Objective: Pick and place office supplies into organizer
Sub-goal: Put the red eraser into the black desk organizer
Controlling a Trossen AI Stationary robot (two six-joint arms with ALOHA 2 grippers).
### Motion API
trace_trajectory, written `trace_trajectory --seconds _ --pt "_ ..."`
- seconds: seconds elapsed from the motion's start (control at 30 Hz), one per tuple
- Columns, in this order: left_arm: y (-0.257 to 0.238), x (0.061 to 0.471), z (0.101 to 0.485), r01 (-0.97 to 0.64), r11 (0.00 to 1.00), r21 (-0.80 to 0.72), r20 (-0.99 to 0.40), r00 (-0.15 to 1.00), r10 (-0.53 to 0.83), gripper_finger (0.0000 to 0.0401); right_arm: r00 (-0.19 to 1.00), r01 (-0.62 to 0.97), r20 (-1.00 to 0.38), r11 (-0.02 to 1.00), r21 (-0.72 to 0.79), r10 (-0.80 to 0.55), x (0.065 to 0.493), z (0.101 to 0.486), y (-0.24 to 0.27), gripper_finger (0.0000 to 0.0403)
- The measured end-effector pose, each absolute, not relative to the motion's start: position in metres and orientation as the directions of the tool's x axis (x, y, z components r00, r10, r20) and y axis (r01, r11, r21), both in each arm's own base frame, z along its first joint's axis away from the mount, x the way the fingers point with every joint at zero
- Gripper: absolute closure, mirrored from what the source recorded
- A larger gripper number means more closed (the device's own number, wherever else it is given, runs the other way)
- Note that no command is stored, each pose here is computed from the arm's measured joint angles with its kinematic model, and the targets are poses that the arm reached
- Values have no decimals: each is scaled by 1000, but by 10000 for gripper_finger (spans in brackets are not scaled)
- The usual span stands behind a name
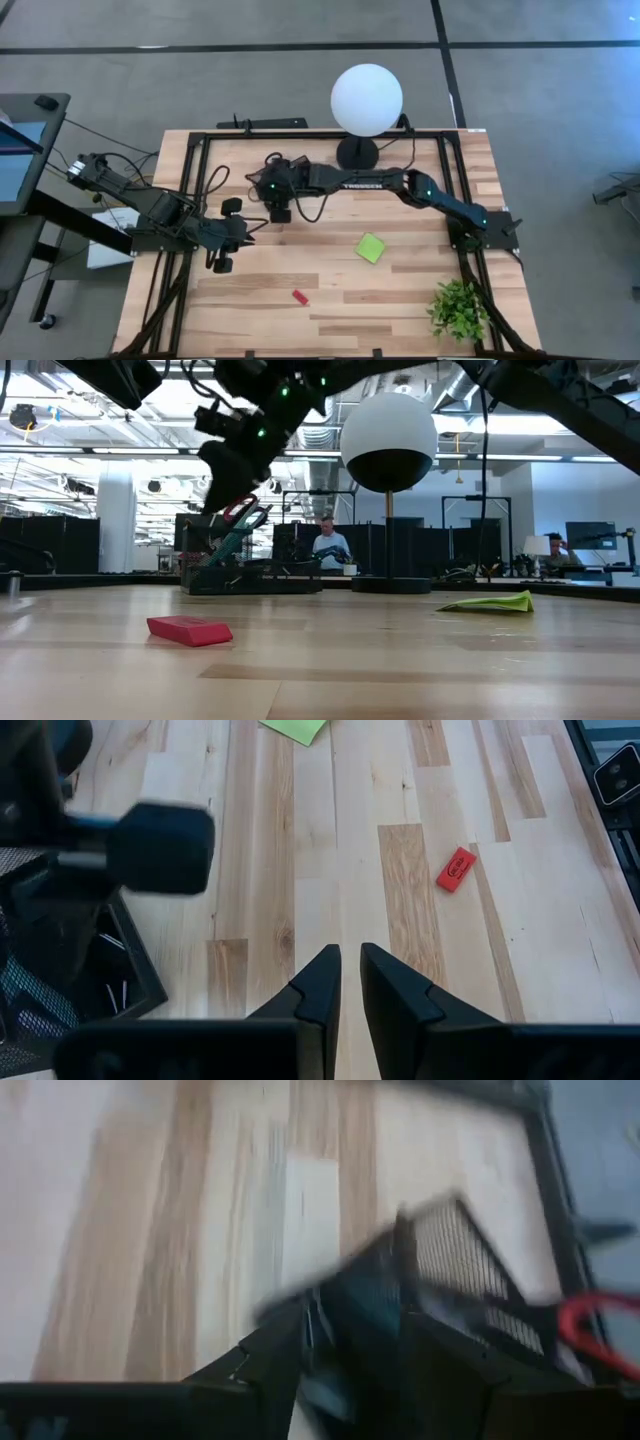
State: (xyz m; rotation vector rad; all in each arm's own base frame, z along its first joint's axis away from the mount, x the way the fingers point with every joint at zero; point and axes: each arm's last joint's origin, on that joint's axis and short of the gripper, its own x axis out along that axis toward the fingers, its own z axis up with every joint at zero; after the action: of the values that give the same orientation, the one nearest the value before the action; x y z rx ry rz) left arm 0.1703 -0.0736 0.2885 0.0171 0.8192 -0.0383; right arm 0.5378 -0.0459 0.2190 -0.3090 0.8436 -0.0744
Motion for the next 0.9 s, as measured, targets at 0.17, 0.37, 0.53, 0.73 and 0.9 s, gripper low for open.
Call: trace_trajectory --seconds 0.17,0.37,0.53,0.73,0.9 --pt "-74 170 289 41 999 0 -731 682 -27 363 513 -79 -829 949 -305 -224 523 225 -22 237" --pt "-74 170 289 41 999 0 -731 682 -28 363 318 -69 -936 981 -183 -152 502 220 11 240" --pt "-74 170 289 41 999 0 -730 683 -28 363 259 -102 -957 982 -160 -129 493 219 46 244" --pt "-74 170 288 44 999 -1 -731 681 -31 363 269 -109 -957 983 -145 -111 488 219 83 250" --pt "-74 170 288 43 999 -1 -733 680 -30 363 265 -37 -959 993 -115 -101 484 219 102 255"
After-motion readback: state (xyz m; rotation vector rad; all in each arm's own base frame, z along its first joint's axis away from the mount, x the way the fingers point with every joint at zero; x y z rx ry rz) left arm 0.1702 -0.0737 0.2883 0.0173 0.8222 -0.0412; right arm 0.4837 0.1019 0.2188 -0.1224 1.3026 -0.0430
